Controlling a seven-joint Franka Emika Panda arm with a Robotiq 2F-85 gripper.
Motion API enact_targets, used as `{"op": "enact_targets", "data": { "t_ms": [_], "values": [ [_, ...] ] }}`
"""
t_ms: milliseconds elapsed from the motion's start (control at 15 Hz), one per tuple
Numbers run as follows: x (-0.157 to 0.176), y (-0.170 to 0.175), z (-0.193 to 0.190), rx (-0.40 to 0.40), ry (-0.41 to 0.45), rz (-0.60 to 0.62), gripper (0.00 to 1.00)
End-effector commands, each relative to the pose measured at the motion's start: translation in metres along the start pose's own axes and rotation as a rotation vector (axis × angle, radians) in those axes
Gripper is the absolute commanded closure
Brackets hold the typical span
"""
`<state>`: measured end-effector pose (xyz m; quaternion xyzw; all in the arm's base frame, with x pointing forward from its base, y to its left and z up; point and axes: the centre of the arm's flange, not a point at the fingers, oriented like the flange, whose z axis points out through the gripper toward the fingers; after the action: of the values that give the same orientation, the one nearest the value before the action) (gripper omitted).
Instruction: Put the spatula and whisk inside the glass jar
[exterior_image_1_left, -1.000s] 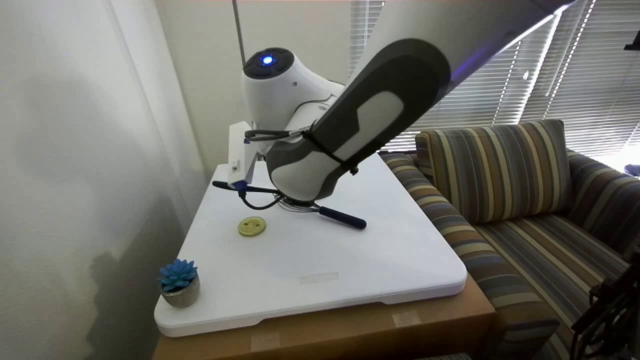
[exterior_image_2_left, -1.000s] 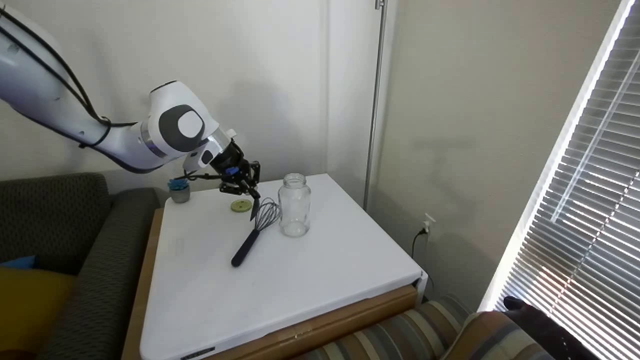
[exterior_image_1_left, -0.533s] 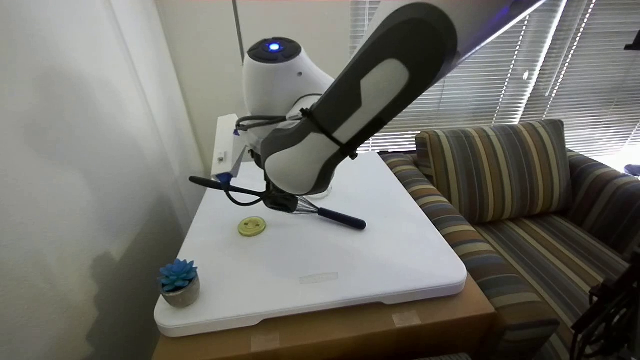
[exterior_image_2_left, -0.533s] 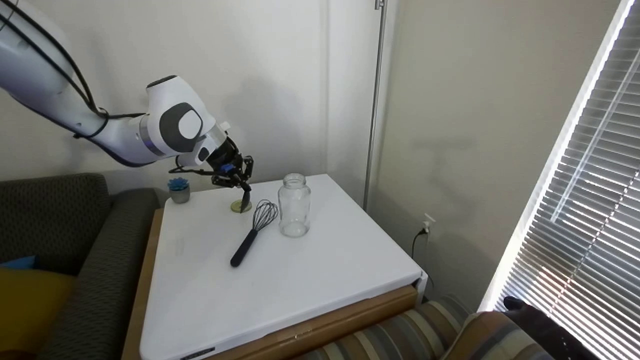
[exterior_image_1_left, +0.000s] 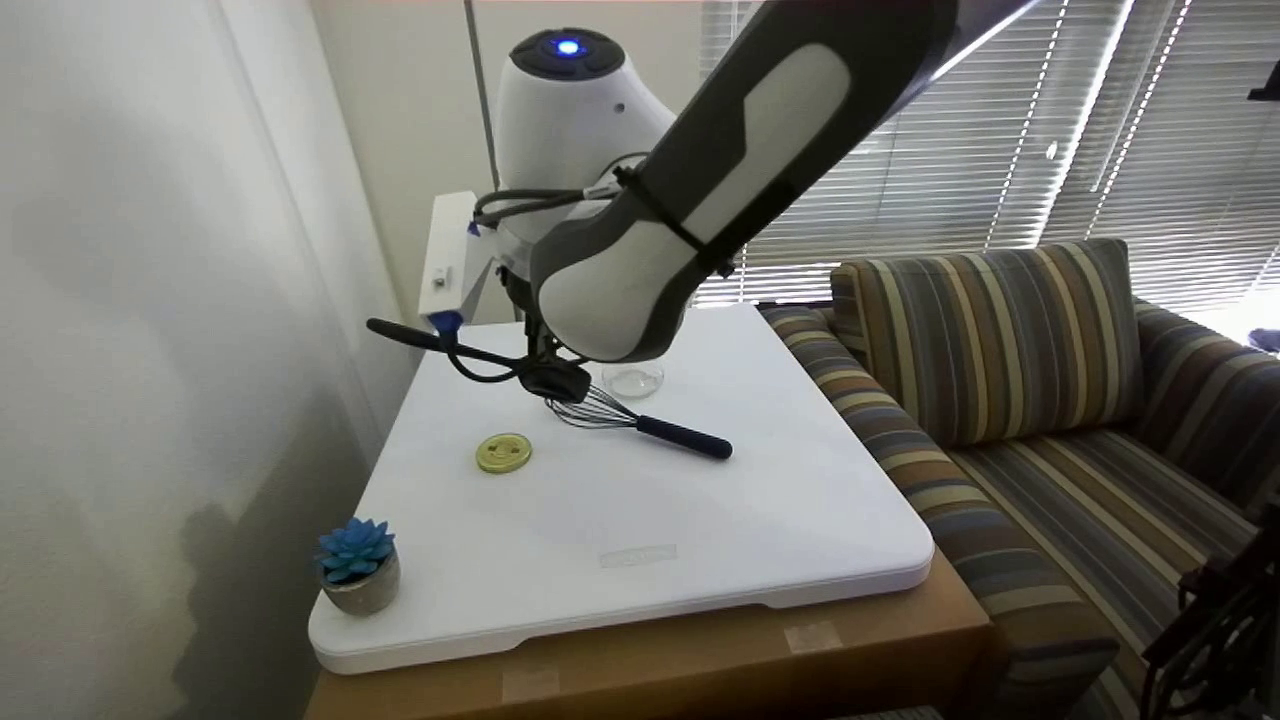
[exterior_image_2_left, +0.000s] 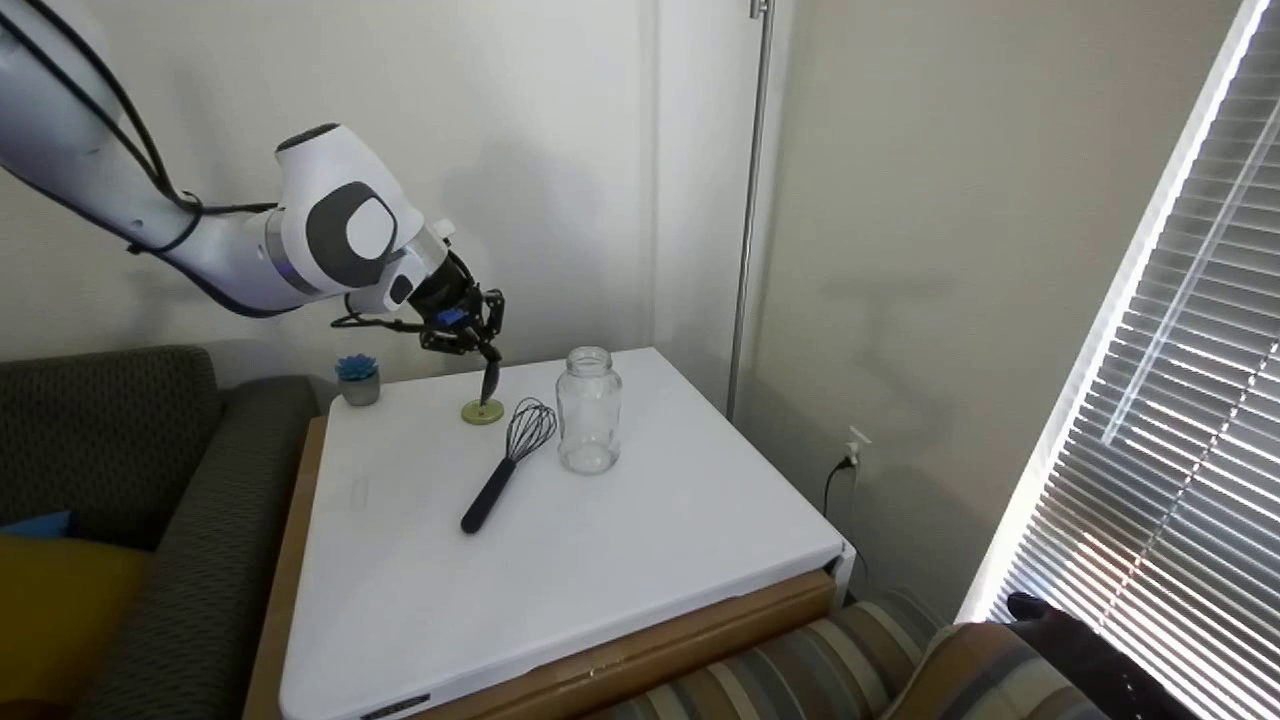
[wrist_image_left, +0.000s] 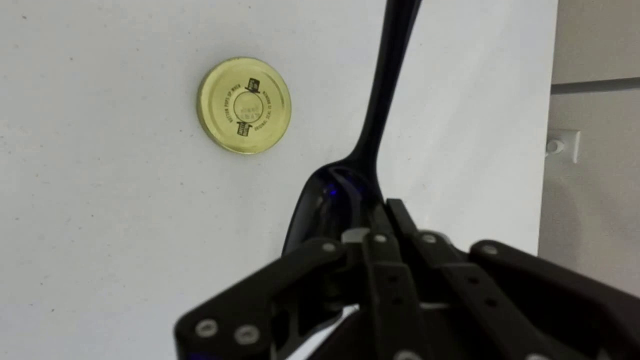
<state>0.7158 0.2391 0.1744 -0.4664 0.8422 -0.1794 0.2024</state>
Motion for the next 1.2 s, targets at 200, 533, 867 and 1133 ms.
{"op": "enact_targets", "data": {
  "t_ms": [200, 533, 867, 1133],
  "values": [
    [-0.004, -0.036, -0.055, 0.110, 0.005, -0.011, 0.99],
    [-0.024, -0.090, -0.084, 0.254, 0.062, -0.052, 0.99],
    [-0.024, -0.137, -0.098, 0.326, 0.243, -0.057, 0.99],
    [-0.012, -0.159, -0.096, 0.315, 0.418, -0.036, 0.99]
  ]
}}
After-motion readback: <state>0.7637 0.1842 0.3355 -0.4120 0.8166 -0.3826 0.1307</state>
